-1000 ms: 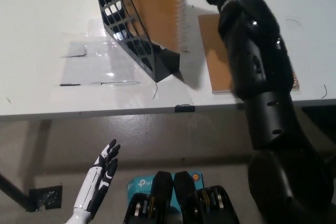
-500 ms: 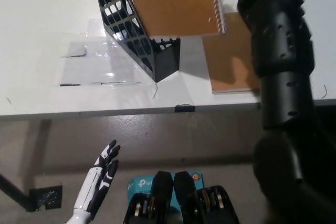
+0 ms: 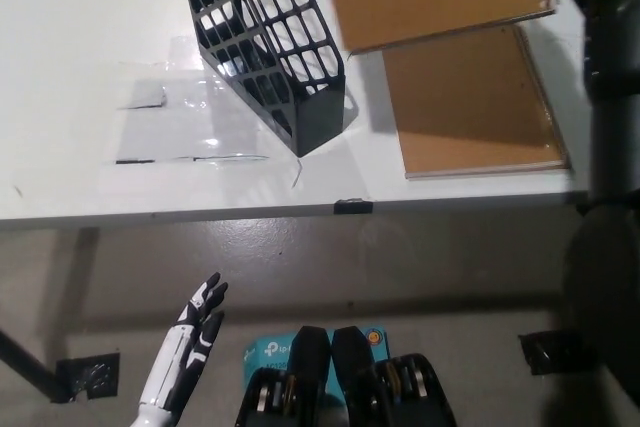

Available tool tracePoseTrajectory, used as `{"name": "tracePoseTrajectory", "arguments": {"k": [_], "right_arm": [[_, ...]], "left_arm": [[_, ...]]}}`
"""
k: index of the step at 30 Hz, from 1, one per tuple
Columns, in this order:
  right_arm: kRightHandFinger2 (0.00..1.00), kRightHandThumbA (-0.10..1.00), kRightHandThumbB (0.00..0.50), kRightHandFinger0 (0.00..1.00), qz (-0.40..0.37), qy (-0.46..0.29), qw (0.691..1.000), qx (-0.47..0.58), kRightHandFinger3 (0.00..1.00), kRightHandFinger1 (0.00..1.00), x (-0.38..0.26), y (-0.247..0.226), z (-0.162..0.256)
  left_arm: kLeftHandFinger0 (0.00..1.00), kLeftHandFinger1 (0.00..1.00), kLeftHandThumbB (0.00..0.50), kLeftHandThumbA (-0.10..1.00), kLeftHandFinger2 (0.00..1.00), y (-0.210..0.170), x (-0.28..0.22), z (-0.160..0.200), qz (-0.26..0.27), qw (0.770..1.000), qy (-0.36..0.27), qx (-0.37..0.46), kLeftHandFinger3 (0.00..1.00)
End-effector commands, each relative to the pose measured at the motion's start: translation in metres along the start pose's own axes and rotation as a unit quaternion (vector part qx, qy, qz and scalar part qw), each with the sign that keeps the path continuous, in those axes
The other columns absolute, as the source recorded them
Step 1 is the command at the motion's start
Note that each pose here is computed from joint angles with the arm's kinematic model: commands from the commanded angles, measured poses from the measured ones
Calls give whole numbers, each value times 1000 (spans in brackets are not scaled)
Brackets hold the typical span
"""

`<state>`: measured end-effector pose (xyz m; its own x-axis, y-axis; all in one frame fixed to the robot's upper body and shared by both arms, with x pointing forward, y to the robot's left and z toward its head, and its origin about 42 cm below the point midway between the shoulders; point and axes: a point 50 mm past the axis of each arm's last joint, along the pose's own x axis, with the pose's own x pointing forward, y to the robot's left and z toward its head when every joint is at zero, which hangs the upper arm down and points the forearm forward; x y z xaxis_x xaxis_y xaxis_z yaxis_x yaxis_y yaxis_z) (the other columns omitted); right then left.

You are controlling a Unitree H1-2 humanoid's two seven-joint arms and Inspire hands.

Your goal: Use the right hand to pick up a book from the book holder on the left side and put it on another book on the right side

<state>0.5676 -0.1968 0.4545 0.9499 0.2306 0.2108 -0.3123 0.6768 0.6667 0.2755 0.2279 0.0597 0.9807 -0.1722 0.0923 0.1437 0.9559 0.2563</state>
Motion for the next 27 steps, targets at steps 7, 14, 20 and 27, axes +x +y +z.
{"name": "tracePoseTrajectory", "arguments": {"k": [7,14,20,27], "right_arm": [[629,-100,104,0,15,-13,999,26,1000,203,10,10,35],[625,-100,76,0,-20,7,1000,22,1000,258,14,-26,18],[693,-100,92,0,-57,20,998,24,1000,194,14,-52,-11],[650,-100,132,0,-109,49,992,39,1000,113,11,-80,-29]], "left_arm": [[950,1000,136,988,1000,4,-7,1,-1,1000,-10,3,1000],[936,1000,153,972,1000,4,-6,3,4,1000,-8,-1,1000],[934,1000,136,973,1000,3,-9,0,3,1000,-10,-1,1000],[942,1000,155,964,1000,3,-11,0,8,1000,-4,-9,1000]]}}
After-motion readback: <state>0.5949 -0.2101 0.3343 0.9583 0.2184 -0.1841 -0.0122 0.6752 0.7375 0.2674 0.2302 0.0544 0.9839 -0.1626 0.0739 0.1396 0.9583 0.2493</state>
